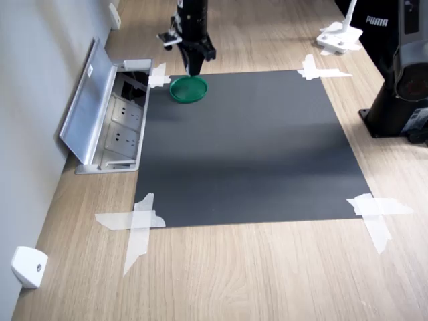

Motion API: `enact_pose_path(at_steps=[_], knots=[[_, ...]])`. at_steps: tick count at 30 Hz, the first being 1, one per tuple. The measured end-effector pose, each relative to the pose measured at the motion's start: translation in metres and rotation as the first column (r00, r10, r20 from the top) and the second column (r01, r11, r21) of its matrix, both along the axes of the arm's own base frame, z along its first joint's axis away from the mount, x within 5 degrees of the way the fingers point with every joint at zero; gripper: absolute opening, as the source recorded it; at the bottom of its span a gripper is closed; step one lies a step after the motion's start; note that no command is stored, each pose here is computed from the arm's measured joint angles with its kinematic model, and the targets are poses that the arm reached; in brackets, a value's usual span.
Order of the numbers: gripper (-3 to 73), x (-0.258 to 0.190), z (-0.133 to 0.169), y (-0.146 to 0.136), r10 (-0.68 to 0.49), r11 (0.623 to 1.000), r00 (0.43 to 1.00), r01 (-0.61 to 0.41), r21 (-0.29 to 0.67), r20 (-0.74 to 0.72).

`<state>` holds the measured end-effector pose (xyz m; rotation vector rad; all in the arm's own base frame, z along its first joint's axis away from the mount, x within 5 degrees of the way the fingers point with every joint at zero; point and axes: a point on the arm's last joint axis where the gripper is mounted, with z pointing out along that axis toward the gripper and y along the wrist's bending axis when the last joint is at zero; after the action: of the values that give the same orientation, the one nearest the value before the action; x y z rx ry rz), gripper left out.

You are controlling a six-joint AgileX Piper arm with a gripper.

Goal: Grasp a white terminal and put it on the green lid.

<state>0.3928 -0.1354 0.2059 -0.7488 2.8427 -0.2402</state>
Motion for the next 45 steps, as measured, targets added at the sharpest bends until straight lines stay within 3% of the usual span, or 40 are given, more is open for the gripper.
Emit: enact_pose_path(at_steps=[6,10,19,22,25,27,30,34,38,40,45], knots=[[9.2,0.002,-0.009,0.001,0.012,1.0,1.0,-0.012,-0.006,-0.023],[15.3,0.002,-0.01,0.0,0.024,1.0,0.999,-0.024,-0.017,-0.031],[60.0,0.003,-0.007,0.001,0.027,0.999,1.0,-0.027,-0.018,-0.006],[66.5,-0.001,0.011,0.005,0.007,1.0,0.999,-0.007,0.007,0.034],[67.0,-0.012,0.052,0.013,-0.02,0.999,0.991,0.016,0.032,0.133],[64.2,-0.023,0.084,0.018,-0.028,0.999,0.976,0.021,0.035,0.217],[53.9,-0.042,0.126,0.028,-0.047,0.998,0.943,0.035,0.044,0.331],[30.8,-0.075,0.175,0.041,-0.117,0.992,0.88,0.086,0.089,0.461],[6.5,-0.118,0.214,0.058,-0.229,0.972,0.769,0.148,0.181,0.597],[1.8,-0.139,0.224,0.064,-0.288,0.957,0.702,0.181,0.228,0.652],[-0.5,-0.176,0.227,0.071,-0.46,0.888,0.502,0.268,0.373,0.732]])
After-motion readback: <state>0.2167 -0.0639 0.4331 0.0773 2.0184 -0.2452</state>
